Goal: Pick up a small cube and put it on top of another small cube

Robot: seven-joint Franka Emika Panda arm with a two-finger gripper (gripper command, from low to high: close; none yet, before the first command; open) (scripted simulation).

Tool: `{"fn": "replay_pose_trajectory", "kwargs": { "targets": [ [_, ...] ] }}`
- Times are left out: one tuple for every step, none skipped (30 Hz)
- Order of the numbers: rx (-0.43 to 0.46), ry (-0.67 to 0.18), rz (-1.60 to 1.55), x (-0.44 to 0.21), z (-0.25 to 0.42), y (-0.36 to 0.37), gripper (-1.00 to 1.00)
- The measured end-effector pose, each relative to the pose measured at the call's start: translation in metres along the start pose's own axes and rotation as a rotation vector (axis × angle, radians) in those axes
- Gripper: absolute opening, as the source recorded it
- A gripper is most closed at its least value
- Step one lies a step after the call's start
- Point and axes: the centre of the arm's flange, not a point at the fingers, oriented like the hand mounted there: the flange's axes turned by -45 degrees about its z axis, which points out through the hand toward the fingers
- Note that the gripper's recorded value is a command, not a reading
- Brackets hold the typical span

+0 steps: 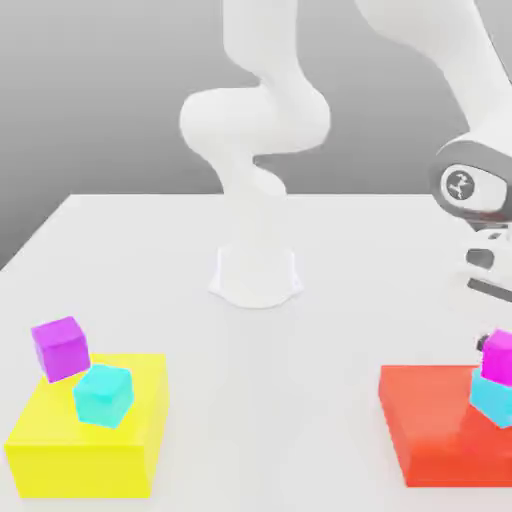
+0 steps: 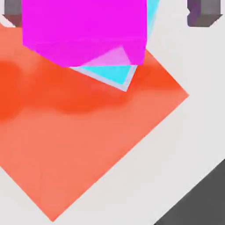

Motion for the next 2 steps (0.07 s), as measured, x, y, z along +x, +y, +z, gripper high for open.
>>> {"fn": "replay_pose_trajectory", "kwargs": {
  "targets": [
    [-0.002,0.0,0.0,-0.0004,0.0034,0.0004,1.0],
    [-0.001,0.0,0.0,0.0002,-0.0009,0.0001,1.0]
  ]
}}
